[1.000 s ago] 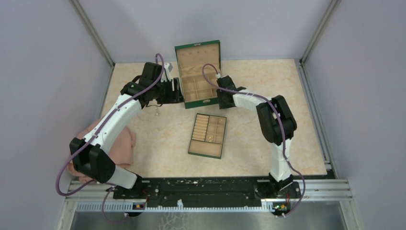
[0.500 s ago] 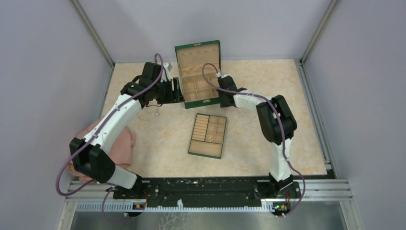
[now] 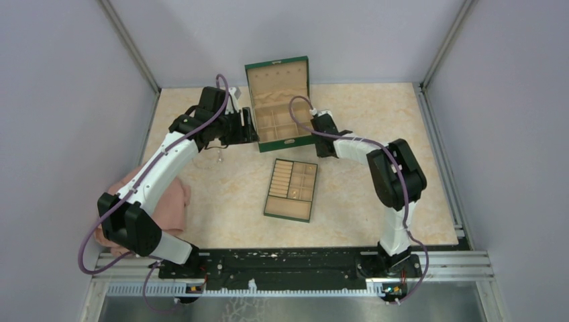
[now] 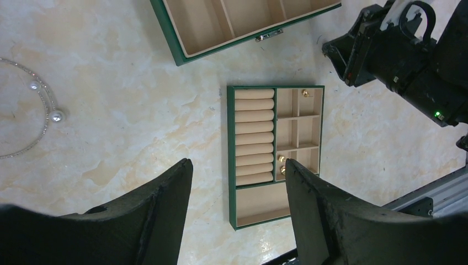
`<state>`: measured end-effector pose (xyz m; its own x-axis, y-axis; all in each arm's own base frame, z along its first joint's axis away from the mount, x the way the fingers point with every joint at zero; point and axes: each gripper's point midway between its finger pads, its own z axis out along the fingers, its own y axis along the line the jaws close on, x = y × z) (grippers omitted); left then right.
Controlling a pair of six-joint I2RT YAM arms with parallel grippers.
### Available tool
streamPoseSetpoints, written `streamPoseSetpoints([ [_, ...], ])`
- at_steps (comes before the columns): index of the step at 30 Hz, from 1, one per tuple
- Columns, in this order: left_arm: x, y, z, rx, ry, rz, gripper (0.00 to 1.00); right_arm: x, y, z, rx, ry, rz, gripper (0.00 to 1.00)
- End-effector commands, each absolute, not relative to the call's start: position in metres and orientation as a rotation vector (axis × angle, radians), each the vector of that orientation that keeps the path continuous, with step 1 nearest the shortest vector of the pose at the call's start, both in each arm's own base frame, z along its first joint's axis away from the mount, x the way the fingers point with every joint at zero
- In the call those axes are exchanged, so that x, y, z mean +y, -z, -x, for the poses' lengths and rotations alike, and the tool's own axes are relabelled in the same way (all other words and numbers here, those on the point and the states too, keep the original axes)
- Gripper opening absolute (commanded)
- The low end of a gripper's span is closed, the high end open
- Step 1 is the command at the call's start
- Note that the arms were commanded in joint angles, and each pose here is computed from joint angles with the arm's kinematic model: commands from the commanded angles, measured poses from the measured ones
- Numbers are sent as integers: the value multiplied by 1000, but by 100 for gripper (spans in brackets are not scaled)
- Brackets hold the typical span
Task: Organize the mixed jewelry
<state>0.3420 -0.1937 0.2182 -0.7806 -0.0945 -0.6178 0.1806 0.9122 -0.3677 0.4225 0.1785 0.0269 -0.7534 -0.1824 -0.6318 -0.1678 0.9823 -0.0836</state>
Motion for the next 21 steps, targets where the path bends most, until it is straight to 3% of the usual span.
streamPoseSetpoints([
  [1, -196, -220, -344, 2393, 568, -58, 69, 147, -31, -397, 2481, 107, 173, 13],
  [10, -199, -218, -342, 2399, 596, -68, 68, 137, -31, -368, 2527, 48, 110, 20],
  [21, -200, -221, -337, 2392, 611, -78, 68, 150, -56, -375, 2503, -44, 81, 24],
])
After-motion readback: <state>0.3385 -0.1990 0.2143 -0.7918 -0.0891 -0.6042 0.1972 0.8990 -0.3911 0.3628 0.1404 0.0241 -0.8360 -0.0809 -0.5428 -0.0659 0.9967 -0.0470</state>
